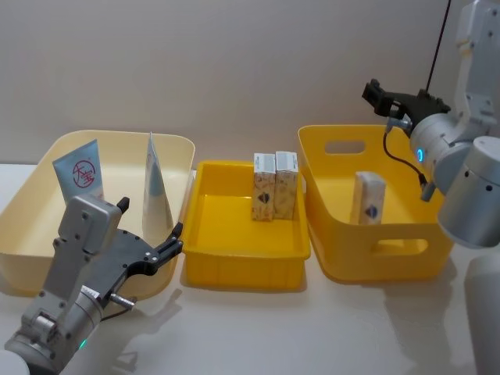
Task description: Bimanual collaborative sorting of washing and personal care products
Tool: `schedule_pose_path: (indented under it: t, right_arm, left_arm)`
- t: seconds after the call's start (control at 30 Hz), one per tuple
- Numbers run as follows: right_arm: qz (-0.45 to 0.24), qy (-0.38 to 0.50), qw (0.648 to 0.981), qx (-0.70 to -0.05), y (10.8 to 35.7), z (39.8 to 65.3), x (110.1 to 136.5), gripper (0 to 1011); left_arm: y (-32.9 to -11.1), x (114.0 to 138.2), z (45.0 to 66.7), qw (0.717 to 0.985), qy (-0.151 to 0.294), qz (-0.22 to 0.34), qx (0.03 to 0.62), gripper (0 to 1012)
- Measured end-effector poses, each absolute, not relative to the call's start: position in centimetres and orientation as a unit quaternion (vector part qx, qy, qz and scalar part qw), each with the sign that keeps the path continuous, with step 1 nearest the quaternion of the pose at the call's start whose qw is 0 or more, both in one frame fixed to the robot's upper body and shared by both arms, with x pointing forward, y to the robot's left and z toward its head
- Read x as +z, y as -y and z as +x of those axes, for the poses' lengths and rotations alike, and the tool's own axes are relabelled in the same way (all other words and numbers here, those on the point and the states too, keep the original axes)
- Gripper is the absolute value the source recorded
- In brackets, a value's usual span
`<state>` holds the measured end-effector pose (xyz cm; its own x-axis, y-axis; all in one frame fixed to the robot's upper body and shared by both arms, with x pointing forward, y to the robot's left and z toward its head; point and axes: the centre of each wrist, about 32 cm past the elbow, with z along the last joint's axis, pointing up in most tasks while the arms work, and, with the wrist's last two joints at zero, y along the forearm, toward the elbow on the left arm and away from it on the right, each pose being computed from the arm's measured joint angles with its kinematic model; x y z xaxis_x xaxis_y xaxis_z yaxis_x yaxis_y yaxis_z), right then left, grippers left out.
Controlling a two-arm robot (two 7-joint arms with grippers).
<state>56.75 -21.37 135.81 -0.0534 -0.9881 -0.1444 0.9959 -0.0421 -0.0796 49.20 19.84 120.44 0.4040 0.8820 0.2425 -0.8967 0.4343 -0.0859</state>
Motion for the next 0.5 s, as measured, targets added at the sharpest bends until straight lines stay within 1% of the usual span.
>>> schedule_pose_path:
  t: [0.03, 0.1, 0.2, 0.5]
  right_arm:
    - [0.025, -0.079, 0.688, -0.721, 21.33, 56.74, 135.82, 906]
    - [0.026, -0.079, 0.690, -0.719, 21.26, 56.70, 135.85, 968]
    - [0.026, -0.079, 0.691, -0.718, 21.20, 56.68, 135.86, 1001]
    - [0.028, -0.080, 0.694, -0.715, 21.05, 56.61, 135.92, 1001]
  left_arm:
    - [-19.84, 120.44, 49.20, 0.837, 0.126, 0.029, 0.531, 1001]
    - [-19.84, 120.44, 49.20, 0.837, 0.126, 0.029, 0.531, 1000]
    - [-19.84, 120.44, 49.20, 0.837, 0.126, 0.029, 0.531, 1000]
    - [-19.92, 120.63, 49.38, 0.838, 0.125, 0.028, 0.531, 1000]
